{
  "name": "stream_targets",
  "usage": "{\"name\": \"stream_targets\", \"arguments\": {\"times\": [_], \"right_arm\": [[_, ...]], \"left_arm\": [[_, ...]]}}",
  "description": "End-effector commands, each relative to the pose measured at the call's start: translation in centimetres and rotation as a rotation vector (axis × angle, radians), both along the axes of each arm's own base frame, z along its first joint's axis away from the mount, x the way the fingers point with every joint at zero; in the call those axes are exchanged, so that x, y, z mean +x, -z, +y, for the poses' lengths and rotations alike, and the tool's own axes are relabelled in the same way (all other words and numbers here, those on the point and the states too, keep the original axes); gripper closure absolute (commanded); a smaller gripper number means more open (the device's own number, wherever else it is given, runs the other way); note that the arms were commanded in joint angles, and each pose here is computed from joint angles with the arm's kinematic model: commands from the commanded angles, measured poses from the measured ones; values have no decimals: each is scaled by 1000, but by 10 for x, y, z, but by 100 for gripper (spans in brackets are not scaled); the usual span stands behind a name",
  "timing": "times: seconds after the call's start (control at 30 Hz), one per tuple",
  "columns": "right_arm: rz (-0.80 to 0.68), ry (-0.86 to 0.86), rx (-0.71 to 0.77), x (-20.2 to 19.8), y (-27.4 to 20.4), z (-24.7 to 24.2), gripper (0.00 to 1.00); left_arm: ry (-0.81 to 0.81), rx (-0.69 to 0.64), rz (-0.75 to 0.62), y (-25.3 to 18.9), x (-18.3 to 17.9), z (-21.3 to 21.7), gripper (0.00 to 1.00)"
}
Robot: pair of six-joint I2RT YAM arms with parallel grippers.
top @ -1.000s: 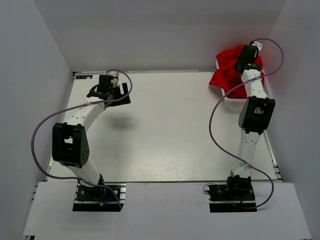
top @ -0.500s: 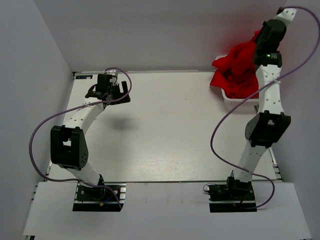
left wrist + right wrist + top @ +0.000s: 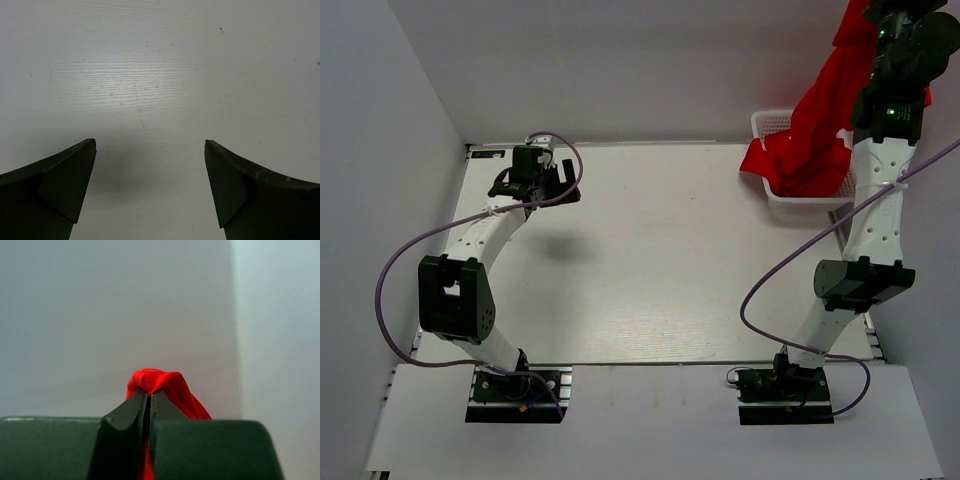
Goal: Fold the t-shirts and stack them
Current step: Move the tshirt to the center of the board
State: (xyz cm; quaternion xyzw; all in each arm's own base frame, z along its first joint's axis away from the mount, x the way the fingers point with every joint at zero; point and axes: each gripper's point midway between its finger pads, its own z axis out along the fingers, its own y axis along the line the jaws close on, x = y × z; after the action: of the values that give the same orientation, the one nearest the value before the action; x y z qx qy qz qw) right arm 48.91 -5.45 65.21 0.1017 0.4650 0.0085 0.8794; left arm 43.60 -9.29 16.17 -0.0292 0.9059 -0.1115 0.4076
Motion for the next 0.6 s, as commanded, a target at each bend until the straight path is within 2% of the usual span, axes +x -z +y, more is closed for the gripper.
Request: {"name": "stream_targets", "arguments": {"times": [0.0,0.13,0.37,0.5,0.57], "right_arm": [[-219,-233,-81,-53,-66,55,100],[-265,-339,-90,-68,-78,90,100],[-385,-569,-118,-121,-106,158,100],[-361,-727,-154,-132,-95,203,100],[-314,-780,-158,-124,-81,224,100]], "left_arm": [[-2,-2,-117,-44,4,4,0],[-5,7,-143,-59,6,6,0],[-12,10,-156,-72,5,7,0],[-47,24,-158,-81,1,14,0],[-67,40,-149,-81,-4,19,0]]}}
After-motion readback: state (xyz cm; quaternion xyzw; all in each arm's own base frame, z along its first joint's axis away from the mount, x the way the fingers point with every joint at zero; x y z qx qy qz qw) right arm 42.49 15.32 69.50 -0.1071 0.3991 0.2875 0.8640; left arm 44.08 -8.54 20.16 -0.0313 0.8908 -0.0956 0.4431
